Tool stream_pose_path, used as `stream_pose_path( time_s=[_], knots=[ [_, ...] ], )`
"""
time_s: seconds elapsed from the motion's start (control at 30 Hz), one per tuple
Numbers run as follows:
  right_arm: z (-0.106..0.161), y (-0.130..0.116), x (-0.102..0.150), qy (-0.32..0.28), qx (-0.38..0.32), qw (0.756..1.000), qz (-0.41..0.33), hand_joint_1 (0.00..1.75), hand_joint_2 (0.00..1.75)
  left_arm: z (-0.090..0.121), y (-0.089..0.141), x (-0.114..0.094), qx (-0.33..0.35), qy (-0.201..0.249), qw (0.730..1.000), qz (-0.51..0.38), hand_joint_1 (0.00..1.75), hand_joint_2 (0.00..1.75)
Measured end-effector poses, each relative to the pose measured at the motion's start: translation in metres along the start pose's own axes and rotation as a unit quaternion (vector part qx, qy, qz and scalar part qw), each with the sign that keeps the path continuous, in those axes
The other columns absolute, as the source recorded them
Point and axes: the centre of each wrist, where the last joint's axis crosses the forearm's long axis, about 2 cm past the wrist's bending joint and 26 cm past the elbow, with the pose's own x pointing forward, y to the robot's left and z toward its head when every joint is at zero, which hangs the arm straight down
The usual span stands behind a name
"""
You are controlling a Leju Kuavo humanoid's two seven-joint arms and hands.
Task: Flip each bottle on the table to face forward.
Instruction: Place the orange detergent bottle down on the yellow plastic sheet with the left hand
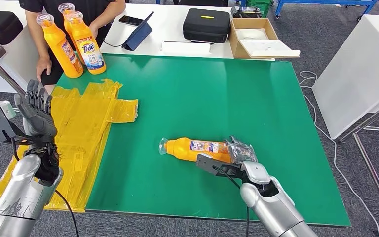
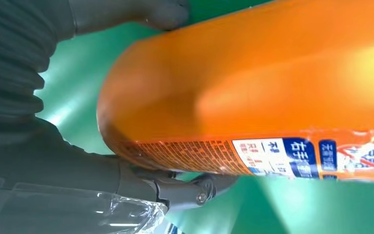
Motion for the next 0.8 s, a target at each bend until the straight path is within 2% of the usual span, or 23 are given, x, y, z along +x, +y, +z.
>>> stream_pose_path(
  time_s=[0.8],
  knots=[
    [0.0067,-0.0003,-0.0007,-0.002,0.0,1.0,-0.002,1.75,1.75,0.0032,0.0079,0.0008,0.009,-0.002,1.0,0.002,0.0,0.0]
  ],
)
